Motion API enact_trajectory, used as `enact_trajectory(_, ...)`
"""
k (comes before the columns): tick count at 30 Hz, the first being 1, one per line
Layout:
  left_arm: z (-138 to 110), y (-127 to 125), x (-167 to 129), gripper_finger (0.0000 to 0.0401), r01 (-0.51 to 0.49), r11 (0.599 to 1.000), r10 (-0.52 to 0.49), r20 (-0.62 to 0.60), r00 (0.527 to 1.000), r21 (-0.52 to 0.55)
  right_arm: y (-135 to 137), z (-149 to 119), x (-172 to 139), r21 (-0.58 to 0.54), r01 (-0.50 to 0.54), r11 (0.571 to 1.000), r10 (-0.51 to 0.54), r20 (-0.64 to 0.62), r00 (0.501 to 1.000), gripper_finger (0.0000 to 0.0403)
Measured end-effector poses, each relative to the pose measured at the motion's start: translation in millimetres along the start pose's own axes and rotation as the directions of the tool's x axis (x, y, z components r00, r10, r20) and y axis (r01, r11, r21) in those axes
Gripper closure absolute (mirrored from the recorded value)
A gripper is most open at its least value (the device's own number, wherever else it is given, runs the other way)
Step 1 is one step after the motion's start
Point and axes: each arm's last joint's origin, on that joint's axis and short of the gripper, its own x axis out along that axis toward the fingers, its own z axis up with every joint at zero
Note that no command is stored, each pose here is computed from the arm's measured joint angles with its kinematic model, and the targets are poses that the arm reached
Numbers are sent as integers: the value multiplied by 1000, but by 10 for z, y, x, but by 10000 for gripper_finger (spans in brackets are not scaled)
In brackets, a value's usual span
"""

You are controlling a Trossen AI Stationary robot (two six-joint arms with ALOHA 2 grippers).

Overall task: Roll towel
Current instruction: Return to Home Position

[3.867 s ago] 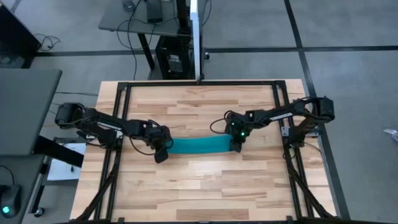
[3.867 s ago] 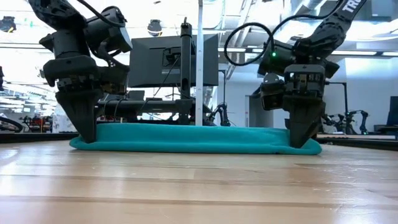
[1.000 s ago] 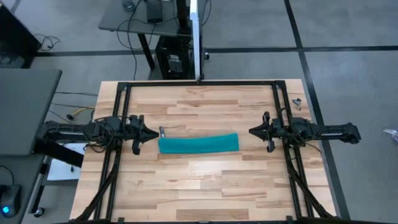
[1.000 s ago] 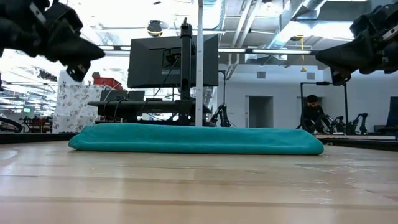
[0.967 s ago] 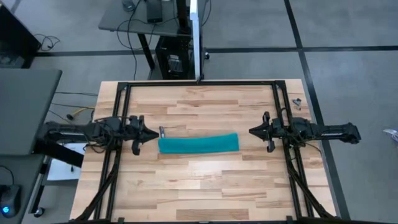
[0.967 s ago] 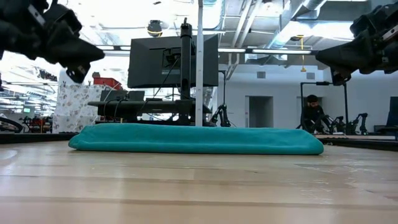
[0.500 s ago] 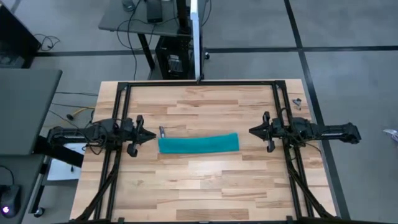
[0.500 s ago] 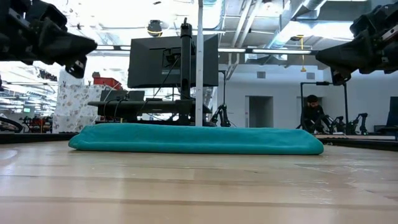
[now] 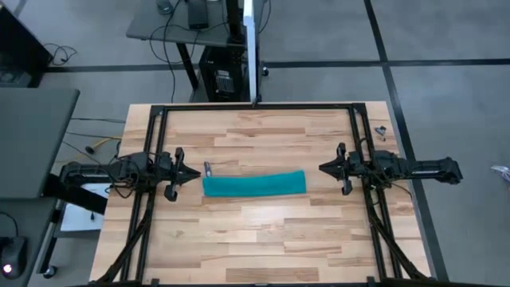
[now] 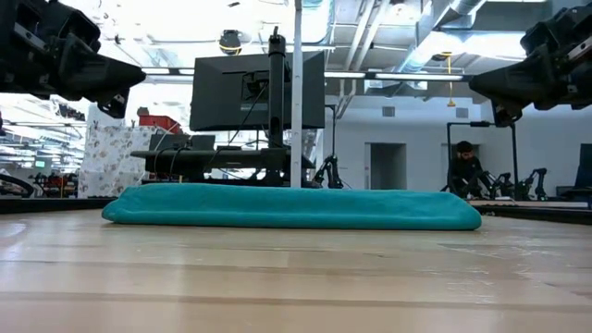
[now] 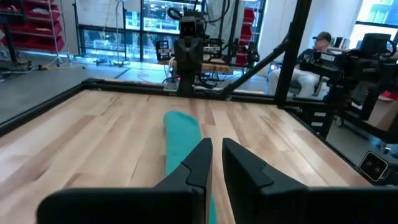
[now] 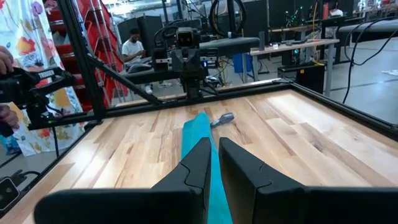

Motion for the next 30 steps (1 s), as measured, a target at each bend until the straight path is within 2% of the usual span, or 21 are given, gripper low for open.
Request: enact_trajectory(30, 5, 0, -8, 379, 0, 1000, 0, 13, 1000, -3, 0, -1, 0, -2, -1, 1000, 1, 0, 1000, 376)
